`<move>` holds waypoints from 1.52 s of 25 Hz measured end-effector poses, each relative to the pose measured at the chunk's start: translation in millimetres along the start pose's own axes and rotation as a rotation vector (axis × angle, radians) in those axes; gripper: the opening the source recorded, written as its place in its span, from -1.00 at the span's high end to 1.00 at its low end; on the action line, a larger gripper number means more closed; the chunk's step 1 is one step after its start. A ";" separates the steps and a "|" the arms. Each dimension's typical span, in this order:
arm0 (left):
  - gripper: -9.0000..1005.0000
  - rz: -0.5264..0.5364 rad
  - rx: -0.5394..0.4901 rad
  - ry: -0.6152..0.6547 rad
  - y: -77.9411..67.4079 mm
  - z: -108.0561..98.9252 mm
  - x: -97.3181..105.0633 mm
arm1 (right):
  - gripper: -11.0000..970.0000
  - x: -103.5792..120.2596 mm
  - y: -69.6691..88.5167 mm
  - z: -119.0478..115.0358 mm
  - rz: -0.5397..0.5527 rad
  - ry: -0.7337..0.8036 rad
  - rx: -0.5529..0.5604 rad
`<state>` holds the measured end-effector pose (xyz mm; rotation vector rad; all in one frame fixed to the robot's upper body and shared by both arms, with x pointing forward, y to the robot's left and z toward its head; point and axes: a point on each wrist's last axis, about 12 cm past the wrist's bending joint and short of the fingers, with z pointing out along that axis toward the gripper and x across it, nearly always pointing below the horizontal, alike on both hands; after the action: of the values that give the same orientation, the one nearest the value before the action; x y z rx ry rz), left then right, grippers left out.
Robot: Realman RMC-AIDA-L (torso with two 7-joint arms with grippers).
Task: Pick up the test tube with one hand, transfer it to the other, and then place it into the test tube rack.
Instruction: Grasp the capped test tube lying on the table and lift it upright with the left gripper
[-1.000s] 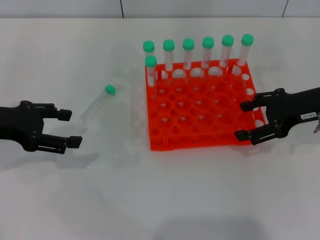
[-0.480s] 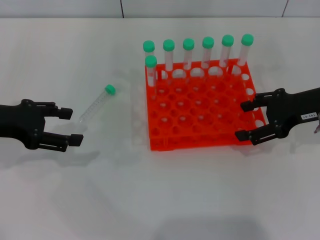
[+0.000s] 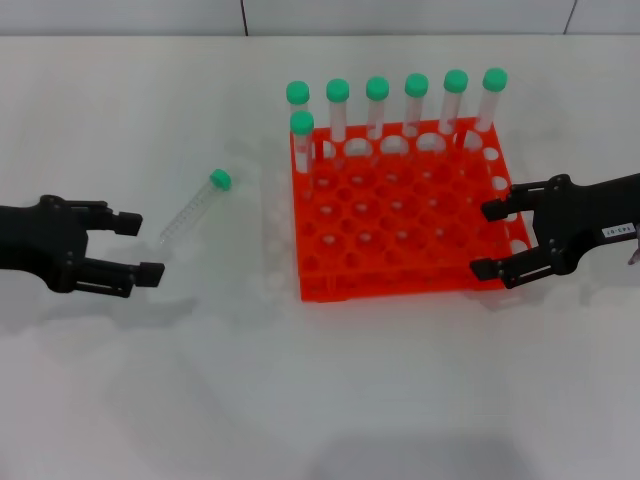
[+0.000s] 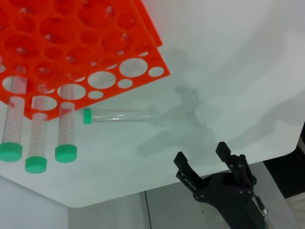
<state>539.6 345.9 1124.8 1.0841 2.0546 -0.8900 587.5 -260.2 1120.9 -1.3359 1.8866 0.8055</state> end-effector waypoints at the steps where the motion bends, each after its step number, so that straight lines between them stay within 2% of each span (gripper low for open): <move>1: -0.65 -0.013 -0.005 0.011 0.3 -2.2 -2.0 | -0.79 -0.1 0.0 0.0 -0.001 0.000 0.000; 8: -0.63 -0.155 -0.127 0.204 5.0 -25.4 -20.4 | -0.79 -1.9 -2.6 -2.4 -0.019 -0.012 0.017; 14: -0.62 -0.279 -0.244 0.310 19.8 -24.2 -34.9 | -0.79 -2.7 -2.3 -0.6 -0.030 -0.025 0.022; 22: -0.60 -0.358 -0.303 0.359 30.5 7.4 -46.4 | -0.79 -10.7 -0.8 10.6 -0.049 -0.039 0.012; 28: -0.59 -0.341 -0.306 0.465 29.6 44.3 -64.5 | -0.79 -10.7 -0.5 11.3 -0.050 -0.041 0.016; 38: -0.57 -0.347 -0.325 0.498 32.7 67.8 -75.7 | -0.79 -9.9 3.4 17.0 -0.060 -0.052 0.011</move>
<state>617.2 273.6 1137.1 0.8384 2.7446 -0.4334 589.7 -240.4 1119.5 -1.3458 1.8002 0.7910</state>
